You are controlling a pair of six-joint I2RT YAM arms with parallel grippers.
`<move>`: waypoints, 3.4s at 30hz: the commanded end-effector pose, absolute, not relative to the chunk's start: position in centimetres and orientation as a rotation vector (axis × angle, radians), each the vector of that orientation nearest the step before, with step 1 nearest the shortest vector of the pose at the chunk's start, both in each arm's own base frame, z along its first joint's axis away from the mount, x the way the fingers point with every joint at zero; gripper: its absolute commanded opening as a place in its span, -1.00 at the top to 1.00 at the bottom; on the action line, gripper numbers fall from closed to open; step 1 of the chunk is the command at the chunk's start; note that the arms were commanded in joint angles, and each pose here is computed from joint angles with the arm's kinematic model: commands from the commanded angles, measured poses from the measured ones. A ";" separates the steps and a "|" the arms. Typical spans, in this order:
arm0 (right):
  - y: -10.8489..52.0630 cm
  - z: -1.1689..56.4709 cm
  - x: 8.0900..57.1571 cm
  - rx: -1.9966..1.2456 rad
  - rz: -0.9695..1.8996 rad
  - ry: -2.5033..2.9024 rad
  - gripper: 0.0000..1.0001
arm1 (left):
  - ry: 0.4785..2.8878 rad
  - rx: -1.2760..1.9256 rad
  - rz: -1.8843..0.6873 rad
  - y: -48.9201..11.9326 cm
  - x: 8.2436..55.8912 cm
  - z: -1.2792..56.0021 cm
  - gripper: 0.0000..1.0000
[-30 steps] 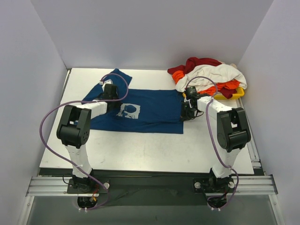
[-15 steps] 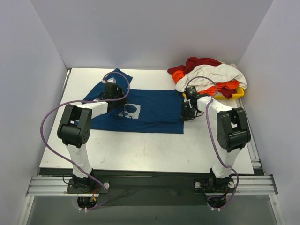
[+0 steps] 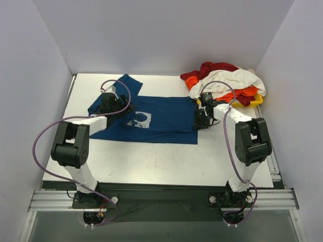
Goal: Fold and stack the t-shirts
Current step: Fold the flattened tshirt in 1/3 of the way
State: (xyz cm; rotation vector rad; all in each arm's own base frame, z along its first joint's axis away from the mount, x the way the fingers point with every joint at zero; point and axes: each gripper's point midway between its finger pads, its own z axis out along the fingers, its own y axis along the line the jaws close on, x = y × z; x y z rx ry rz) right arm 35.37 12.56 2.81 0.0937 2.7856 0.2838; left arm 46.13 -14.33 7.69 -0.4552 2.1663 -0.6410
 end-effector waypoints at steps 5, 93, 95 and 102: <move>12.6 5.9 35.0 0.088 0.293 2.726 0.39 | 2.026 -0.512 -0.661 -9.3 44.8 10.3 -0.54; 12.1 2.5 32.6 0.097 0.184 2.820 0.21 | 1.975 -0.761 -0.533 -2.2 43.1 7.0 -0.55; 12.0 2.2 32.3 0.100 0.179 2.832 0.22 | 1.979 -0.801 -0.523 -2.0 43.1 6.4 -0.55; 11.6 0.8 30.7 0.115 0.149 2.876 0.22 | 1.976 -0.931 -0.542 -1.4 42.3 4.6 -0.56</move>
